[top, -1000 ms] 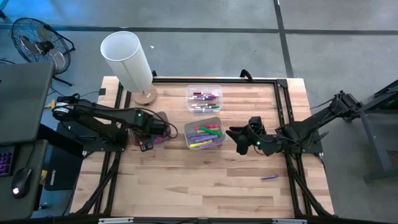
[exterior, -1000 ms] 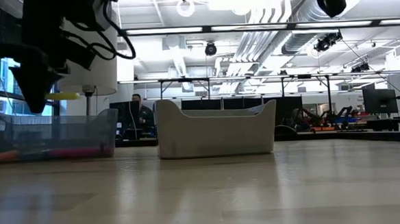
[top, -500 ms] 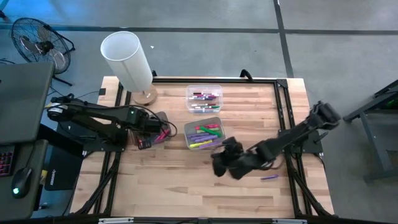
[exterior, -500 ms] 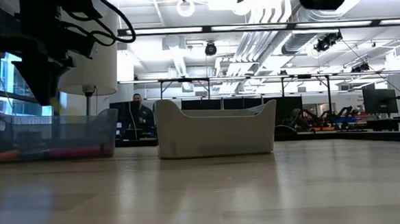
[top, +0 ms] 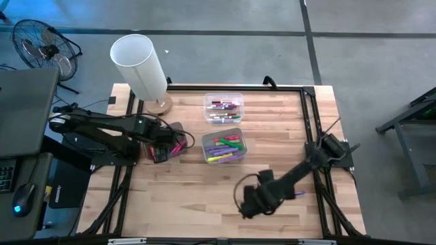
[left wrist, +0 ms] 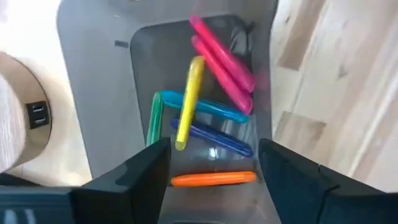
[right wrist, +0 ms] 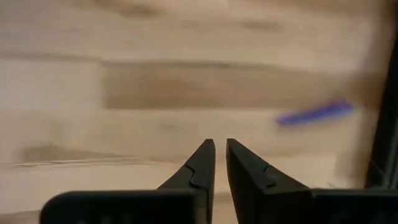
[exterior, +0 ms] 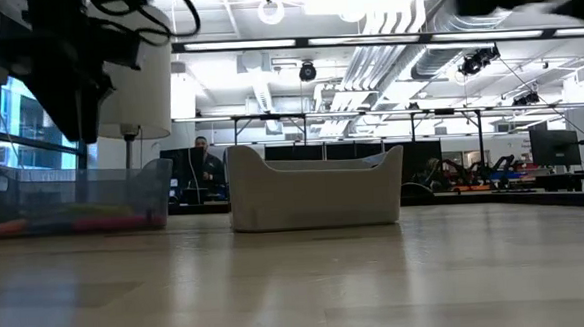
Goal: Pick & Place Markers
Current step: Put the violet pen into the black bin
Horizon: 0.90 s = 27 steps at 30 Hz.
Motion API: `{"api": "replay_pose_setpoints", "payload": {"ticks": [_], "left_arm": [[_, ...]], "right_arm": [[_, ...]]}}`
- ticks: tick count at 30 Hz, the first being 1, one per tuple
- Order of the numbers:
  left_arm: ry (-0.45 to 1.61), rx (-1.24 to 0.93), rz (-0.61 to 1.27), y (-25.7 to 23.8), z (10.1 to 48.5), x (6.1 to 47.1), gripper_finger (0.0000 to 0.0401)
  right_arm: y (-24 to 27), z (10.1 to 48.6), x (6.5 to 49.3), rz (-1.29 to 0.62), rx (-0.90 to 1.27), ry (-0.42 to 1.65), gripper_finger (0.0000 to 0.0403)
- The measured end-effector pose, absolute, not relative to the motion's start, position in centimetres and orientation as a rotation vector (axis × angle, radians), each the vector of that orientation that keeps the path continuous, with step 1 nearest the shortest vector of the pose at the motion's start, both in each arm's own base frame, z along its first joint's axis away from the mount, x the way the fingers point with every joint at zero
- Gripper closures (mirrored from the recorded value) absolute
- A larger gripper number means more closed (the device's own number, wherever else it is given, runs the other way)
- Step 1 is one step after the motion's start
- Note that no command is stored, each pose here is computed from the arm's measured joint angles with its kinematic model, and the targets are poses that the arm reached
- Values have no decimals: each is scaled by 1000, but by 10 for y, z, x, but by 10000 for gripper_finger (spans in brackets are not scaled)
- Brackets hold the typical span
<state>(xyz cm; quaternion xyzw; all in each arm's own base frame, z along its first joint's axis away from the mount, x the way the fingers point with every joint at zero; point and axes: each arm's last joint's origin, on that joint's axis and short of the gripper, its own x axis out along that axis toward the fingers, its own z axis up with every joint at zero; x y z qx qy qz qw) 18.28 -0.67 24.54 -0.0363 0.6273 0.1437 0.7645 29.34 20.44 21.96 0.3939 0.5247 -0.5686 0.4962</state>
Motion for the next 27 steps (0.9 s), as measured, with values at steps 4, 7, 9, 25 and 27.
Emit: {"api": "replay_pose_setpoints", "payload": {"ticks": [4,7,9,25,27], "left_arm": [[1284,-110,290,-6,258,172,156],[1208,-136,275,-6,268,162,156],[1159,-167,259,-6,274,157,155],[1019,-234,208,-7,285,156,155],[1000,-254,215,-8,285,159,155]], "right_arm": [[213,208,264,-1467,986,1355,358],[212,212,246,-1429,946,1376,345],[208,217,236,-1350,898,1390,338],[170,176,184,-231,325,1665,333],[165,167,180,-223,292,1680,333]]}}
